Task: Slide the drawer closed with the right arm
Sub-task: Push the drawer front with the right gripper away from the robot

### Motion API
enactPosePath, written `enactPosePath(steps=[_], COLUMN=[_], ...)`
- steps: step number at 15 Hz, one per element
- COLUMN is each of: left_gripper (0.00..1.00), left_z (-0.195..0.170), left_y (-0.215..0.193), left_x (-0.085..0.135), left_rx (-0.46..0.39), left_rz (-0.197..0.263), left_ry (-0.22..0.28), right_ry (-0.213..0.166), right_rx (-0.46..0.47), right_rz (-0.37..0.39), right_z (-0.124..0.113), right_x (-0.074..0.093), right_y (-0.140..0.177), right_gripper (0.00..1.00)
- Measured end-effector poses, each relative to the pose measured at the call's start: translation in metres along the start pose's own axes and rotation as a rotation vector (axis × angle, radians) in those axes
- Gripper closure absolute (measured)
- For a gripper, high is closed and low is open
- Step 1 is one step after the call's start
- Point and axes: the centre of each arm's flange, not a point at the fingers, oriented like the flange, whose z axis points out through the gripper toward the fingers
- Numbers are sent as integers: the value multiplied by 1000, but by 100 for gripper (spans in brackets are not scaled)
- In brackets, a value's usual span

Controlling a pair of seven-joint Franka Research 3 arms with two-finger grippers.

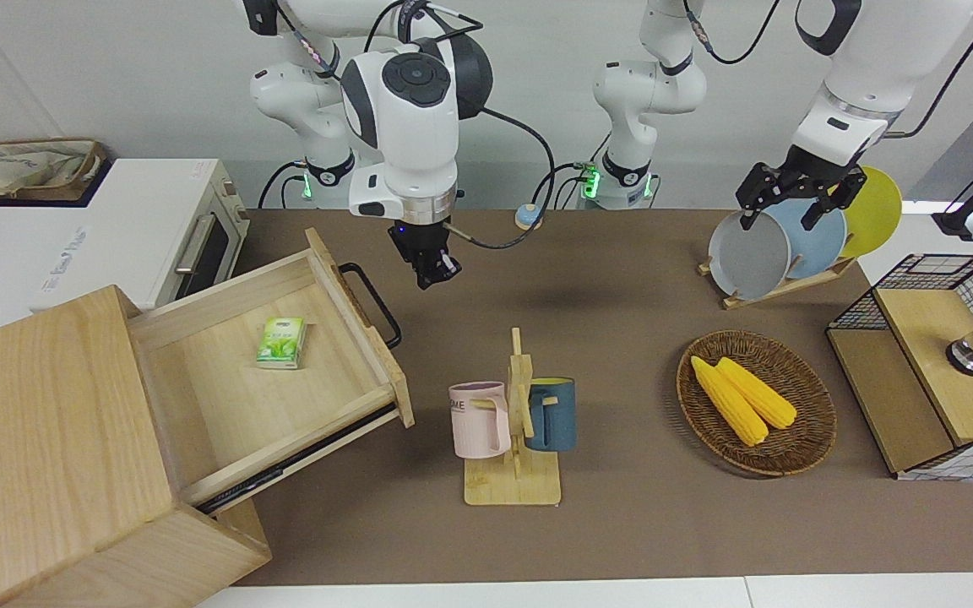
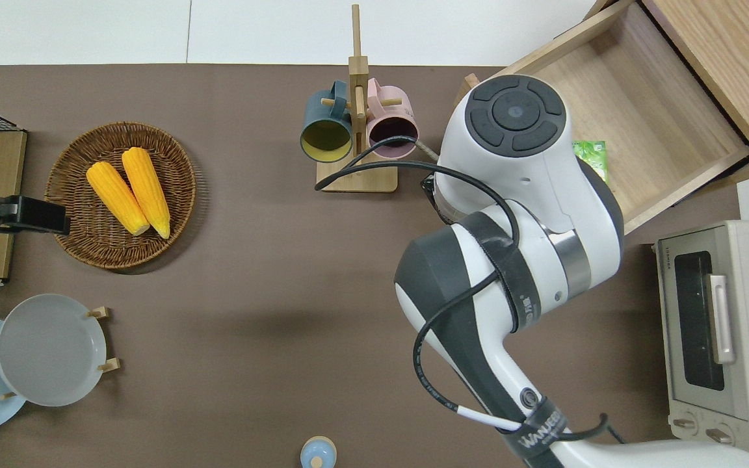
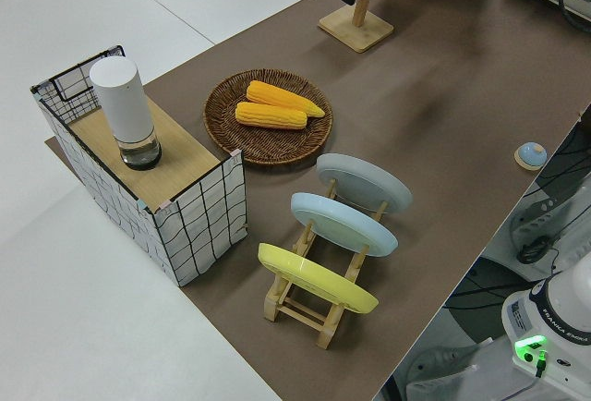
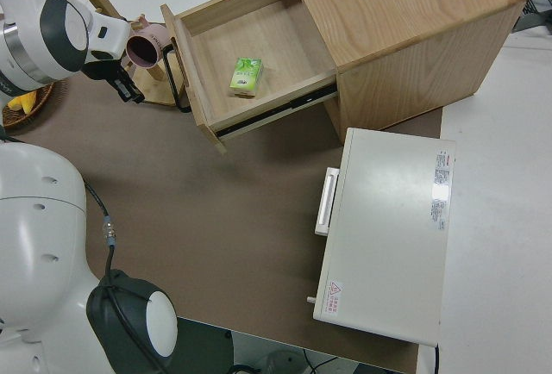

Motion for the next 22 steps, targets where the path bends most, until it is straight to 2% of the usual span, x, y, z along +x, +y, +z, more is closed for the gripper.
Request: enactPosePath(steps=[6, 11, 17, 22], left_gripper=[0, 1, 0, 1], left_z=[0, 0, 0, 0], left_y=[0, 0, 0, 0], left_x=[0, 0, 0, 0], left_rx=[0, 0, 0, 0], left_rz=[0, 0, 0, 0], left_ry=[0, 0, 0, 0], right_ry=[12, 17, 8, 16], right_rx=[25, 56, 53, 82], right_rz=[71, 102, 127, 142], right_z=[13, 16, 31, 33], right_x=[19, 40, 56, 68], right_y=[-7, -6, -8, -9], right_gripper=[99, 99, 99, 99])
